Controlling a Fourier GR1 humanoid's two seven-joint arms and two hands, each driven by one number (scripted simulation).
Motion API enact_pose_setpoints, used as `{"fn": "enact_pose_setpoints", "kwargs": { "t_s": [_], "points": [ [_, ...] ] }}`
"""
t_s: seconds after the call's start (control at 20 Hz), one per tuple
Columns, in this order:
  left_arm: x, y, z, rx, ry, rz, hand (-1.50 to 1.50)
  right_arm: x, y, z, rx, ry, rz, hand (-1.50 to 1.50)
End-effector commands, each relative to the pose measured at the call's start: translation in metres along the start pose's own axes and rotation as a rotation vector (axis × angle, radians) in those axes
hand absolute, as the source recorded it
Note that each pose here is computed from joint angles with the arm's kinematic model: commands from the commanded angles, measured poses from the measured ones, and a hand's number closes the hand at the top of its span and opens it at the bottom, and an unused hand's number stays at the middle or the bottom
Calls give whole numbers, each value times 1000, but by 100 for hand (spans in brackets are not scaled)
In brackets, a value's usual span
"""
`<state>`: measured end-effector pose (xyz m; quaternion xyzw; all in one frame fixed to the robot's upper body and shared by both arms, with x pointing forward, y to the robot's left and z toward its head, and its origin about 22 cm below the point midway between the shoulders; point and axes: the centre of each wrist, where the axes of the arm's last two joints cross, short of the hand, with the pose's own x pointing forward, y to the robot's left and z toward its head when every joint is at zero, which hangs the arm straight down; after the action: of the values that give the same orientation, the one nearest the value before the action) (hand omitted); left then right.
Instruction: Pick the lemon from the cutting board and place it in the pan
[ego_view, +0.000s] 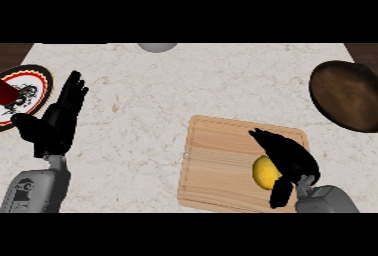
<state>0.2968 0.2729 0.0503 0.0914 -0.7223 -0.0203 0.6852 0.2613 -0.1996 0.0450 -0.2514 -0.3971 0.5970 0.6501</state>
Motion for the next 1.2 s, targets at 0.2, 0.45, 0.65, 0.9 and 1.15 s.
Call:
{"fn": "enact_pose_setpoints", "kwargs": {
  "t_s": [0.2, 0.45, 0.65, 0.9, 1.15],
  "points": [
    [2, 8, -17, -2, -6, -8, 0, -5, -2, -14, 87, -115, 6, 150],
    [5, 4, 16, -7, -13, -5, 0, -17, 38, 5, 30, -141, 70, 150],
    [1, -21, 10, 6, -3, 13, 0, 9, 17, -14, 24, -141, 71, 150],
    [-4, -7, 2, -5, -3, -9, 0, 23, 1, -34, -87, -29, -39, 150],
    [-1, 1, 0, -40, -3, 13, 0, 79, -9, -51, -240, 210, -151, 150]
  ]
}}
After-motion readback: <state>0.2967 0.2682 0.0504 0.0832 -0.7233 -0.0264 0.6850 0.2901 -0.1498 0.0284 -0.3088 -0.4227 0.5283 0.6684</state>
